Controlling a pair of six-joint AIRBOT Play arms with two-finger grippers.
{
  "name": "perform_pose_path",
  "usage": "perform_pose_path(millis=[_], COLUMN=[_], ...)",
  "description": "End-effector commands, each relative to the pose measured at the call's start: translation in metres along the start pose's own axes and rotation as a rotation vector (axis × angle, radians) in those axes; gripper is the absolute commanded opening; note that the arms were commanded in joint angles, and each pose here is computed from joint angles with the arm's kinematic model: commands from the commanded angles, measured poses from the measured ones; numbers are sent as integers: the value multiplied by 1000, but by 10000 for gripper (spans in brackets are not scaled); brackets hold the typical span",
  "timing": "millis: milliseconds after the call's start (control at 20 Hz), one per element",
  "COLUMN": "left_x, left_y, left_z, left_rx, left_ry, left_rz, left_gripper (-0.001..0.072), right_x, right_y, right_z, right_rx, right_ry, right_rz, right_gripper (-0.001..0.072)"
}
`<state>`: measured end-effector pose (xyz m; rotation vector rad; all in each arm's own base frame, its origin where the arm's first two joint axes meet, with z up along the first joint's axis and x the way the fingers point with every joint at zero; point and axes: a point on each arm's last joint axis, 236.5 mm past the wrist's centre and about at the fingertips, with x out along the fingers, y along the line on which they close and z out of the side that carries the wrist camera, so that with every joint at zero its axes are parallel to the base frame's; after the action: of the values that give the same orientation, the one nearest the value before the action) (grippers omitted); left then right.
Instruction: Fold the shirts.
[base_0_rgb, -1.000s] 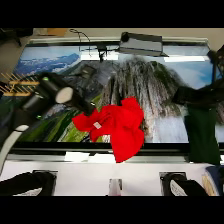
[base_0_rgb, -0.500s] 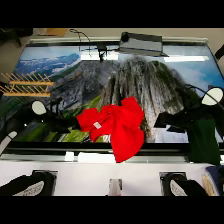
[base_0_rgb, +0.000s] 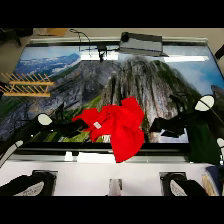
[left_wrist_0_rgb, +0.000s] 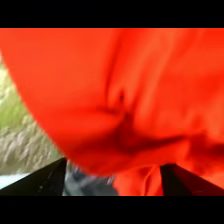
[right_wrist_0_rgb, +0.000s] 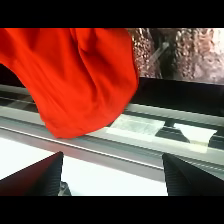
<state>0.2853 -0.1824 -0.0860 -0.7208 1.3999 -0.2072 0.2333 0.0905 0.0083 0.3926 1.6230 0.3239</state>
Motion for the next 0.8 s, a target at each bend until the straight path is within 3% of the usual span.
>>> perform_pose_path(millis=[0,450,600,650,700,750], left_x=[2,2,5,5,5,4], left_y=[-8,-1,1,1,0,0], left_z=[15,7,12,16,19,22], left_rx=[-23,14,-4,-20,-36,-47], left_ry=[-73,-38,-56,-72,-87,-99], left_rz=[-33,-6,-1,-3,-5,-7], left_gripper=[602,622,590,379,122,36], right_x=[16,48,47,47,47,47], right_y=[-4,-12,-2,-2,-2,-2], right_z=[-8,-18,-18,-18,-17,-17], right_rx=[20,82,68,65,58,54], right_ry=[28,40,39,39,37,35], right_rz=[13,44,87,87,87,87], right_gripper=[661,661,661,661,661,661])
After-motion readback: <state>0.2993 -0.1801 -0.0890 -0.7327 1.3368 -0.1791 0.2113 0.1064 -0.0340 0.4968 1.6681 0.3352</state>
